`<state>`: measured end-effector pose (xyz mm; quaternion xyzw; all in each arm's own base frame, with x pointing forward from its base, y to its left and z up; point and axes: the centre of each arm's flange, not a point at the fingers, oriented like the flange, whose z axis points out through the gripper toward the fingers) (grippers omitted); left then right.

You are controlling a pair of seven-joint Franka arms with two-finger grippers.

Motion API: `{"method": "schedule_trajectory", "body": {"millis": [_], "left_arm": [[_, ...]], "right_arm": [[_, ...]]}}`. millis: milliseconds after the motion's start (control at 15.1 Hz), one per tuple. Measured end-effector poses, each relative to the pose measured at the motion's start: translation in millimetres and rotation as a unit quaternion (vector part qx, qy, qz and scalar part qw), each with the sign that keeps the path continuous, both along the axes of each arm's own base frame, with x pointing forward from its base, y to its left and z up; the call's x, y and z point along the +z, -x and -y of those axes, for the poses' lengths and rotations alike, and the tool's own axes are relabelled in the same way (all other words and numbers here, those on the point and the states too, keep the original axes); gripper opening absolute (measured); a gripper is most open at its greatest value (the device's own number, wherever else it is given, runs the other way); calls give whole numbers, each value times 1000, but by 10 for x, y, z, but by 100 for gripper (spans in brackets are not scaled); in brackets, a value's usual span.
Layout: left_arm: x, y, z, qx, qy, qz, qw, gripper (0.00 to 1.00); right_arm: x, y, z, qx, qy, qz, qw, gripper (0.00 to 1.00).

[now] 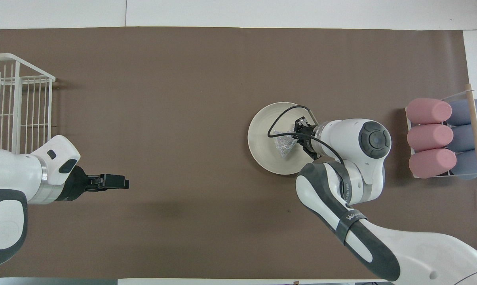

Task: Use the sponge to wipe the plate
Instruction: 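Rub the scrubber around the white plate surface with the right gripper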

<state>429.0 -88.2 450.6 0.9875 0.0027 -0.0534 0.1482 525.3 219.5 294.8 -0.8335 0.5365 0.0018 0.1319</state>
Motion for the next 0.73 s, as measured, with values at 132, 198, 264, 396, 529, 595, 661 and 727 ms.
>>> {"method": "schedule_trajectory", "body": {"millis": [132,198,264,396,529,595,661,727], "left_arm": [[0,-2,-8,1,0,0,1000,100],[0,-2,-9,1,0,0,1000,100],[0,-2,-9,1,0,0,1000,100],[0,-2,-9,1,0,0,1000,100],[0,-2,-9,1,0,0,1000,100],[1,-2,-9,1,0,0,1000,100],[1,-2,-9,1,0,0,1000,100],[1,-2,-9,1,0,0,1000,100]], "right_arm": [[-5,113,-258,-12,-6,-5,1000,8],[-9,139,-314,-15,-7,-6,1000,8],[-11,142,-319,-15,-7,-5,1000,8],[-10,119,-274,-3,-5,-2,1000,8],[-6,31,-85,25,2,10,1000,8],[-5,-35,71,40,6,17,999,8],[-7,-97,235,52,11,23,998,8],[-11,-151,395,60,15,27,998,8]]}}
